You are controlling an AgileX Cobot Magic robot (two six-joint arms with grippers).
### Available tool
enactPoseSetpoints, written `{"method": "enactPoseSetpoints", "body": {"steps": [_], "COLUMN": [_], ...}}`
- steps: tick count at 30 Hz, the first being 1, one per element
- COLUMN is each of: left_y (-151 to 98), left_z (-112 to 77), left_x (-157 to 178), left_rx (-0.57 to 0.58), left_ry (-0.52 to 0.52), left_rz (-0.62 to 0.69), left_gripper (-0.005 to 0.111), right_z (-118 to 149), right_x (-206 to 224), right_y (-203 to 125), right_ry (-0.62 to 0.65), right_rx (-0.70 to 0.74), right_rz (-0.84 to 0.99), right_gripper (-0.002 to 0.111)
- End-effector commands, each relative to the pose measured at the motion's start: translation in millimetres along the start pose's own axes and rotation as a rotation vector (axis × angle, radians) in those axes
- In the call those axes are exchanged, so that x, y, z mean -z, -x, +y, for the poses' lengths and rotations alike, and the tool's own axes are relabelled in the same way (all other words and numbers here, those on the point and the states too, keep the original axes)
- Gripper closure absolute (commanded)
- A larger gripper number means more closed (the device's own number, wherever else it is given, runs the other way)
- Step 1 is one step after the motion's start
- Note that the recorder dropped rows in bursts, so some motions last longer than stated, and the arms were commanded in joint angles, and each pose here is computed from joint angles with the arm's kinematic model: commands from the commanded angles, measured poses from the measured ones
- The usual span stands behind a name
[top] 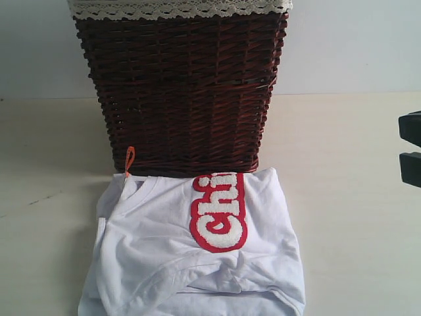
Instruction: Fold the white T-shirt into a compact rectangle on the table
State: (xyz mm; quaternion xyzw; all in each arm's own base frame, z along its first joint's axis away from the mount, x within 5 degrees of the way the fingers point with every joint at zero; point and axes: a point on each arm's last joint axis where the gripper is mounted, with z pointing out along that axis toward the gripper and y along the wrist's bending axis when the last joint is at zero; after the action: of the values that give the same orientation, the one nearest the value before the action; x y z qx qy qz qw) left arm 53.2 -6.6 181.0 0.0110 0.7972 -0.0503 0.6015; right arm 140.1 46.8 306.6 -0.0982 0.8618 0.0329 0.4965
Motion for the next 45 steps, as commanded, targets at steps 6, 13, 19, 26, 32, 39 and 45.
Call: {"method": "enactPoseSetpoints", "body": {"steps": [6, 13, 19, 26, 32, 39, 45], "left_y": [0.5, 0.5, 0.5, 0.5, 0.5, 0.5, 0.5], "left_z": [0.2, 0.2, 0.2, 0.2, 0.2, 0.2, 0.2], "left_x": [0.4, 0.4, 0.4, 0.4, 0.4, 0.4, 0.4], "left_rx": [-0.001, -0.003, -0.003, -0.003, -0.003, -0.003, -0.003], "left_ry": [0.003, 0.003, 0.003, 0.003, 0.003, 0.003, 0.003], "left_rz": [-0.011, -0.011, -0.011, -0.011, -0.011, -0.011, -0.011], "left_gripper": [0.107, 0.107, 0.107, 0.107, 0.107, 0.107, 0.107], "right_z": [-5.1, -34.9, -46.2, -41.3, -41.6, -37.3, -32.8], "right_x": [-1.1, -12.2, 11.9, 21.8, 25.5, 21.3, 19.8], "right_y": [-1.2, -60.6, -109.7, -139.2, -144.9, -152.1, -151.9], "right_ry": [-0.035, -0.134, -0.323, -0.375, -0.400, -0.366, -0.327], "right_rx": [0.055, -0.184, -0.272, -0.294, -0.314, -0.278, -0.194], "right_rz": [-0.025, -0.184, -0.291, -0.427, -0.429, -0.328, -0.310], "right_gripper": [0.101, 0.101, 0.101, 0.101, 0.101, 0.101, 0.101]}}
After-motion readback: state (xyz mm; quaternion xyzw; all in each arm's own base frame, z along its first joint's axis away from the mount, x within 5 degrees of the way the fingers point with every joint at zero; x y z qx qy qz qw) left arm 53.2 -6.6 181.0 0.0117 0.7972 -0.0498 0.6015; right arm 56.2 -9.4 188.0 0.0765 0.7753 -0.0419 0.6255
